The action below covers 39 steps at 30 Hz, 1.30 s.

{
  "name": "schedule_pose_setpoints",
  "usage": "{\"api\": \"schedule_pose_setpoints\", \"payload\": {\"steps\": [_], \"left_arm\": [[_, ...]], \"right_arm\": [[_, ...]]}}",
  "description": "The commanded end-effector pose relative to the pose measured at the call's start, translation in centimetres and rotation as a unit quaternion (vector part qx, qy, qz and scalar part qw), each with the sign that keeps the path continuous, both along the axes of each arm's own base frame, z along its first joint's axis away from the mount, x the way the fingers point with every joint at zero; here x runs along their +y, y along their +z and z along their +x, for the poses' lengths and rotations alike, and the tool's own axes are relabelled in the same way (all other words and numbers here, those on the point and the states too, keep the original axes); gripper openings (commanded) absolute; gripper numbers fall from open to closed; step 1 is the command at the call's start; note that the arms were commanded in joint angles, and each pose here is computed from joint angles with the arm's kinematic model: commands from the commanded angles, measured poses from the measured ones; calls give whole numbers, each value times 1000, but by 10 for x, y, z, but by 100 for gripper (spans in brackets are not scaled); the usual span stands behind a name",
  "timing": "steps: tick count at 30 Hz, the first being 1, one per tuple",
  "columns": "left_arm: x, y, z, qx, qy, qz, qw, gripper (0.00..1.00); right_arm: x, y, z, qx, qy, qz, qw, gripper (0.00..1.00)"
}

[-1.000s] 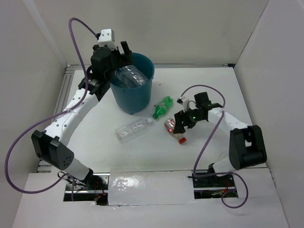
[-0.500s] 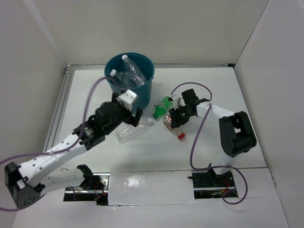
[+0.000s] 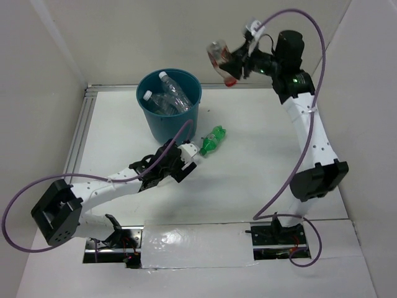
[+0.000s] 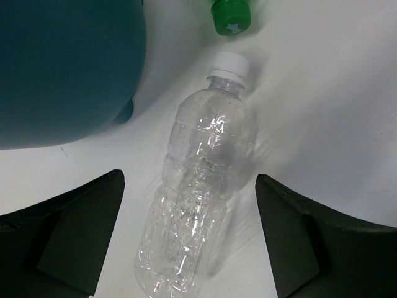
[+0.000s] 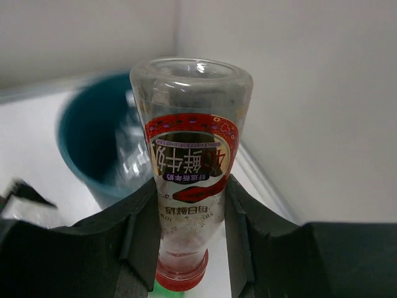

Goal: Put the plastic bottles in the bin

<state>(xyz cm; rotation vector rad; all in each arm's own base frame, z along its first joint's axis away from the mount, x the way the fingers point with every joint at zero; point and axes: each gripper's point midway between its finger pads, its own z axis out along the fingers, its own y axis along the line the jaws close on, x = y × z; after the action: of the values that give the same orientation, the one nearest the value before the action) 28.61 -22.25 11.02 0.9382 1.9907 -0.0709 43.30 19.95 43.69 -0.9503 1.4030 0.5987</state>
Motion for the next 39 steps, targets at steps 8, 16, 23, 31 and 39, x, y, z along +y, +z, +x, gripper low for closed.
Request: {"api": "schedule_pose_setpoints", "payload": {"steps": [8, 16, 23, 31, 39], "left_arm": [[2, -14, 16, -22, 8, 17, 1000, 100], [12, -39, 10, -8, 9, 36, 999, 100], [21, -60, 18, -15, 37, 61, 997, 98], [3, -47, 10, 18, 6, 45, 999, 30], [-37, 152, 5, -90, -31, -167, 981, 0]], "right_arm": [[167, -19, 23, 47, 150, 68, 985, 11], [198, -39, 17, 71, 164, 67, 982, 81], [153, -18, 28, 72, 121, 79, 987, 96], [44, -67, 44, 115, 26, 26, 993, 75], [-44, -192, 32, 217, -43, -41, 974, 56]]}}
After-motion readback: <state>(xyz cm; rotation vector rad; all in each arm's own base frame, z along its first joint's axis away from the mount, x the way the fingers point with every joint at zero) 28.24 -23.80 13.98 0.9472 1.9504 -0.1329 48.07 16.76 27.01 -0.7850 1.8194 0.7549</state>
